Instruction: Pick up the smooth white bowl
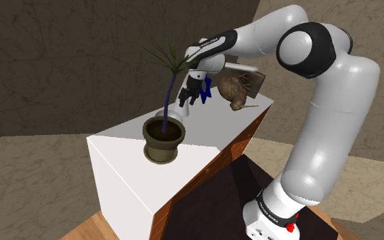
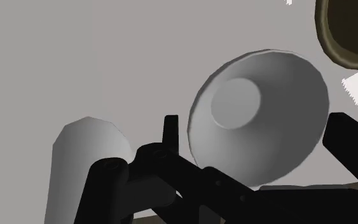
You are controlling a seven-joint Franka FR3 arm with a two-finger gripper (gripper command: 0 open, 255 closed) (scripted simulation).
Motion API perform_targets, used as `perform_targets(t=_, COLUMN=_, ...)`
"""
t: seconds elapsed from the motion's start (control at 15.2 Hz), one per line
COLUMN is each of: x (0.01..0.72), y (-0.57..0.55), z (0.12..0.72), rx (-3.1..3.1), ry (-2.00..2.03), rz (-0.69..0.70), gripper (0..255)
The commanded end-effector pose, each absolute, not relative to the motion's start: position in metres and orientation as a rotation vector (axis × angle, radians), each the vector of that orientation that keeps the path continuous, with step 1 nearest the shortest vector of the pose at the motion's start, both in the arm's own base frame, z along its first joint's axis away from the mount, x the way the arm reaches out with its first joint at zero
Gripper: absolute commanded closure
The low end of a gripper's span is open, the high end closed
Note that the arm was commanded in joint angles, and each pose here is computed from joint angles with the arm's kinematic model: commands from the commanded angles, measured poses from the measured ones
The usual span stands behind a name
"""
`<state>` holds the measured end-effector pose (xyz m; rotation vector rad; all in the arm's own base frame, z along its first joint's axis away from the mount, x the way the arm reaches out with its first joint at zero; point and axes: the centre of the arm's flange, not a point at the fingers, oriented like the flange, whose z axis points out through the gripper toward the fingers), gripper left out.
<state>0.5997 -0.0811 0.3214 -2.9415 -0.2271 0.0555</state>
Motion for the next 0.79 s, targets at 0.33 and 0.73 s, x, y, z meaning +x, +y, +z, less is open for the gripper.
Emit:
perform_targets(t=0.33, x=0.650, y=-0.089, z=0.267, rx=-2.934, ry=-0.235, rz=0.043, gripper=0)
perform_targets(t=0.73, x=0.650, y=-0.089, z=0.238, rx=-2.934, ry=-0.235, rz=0.043, gripper=0)
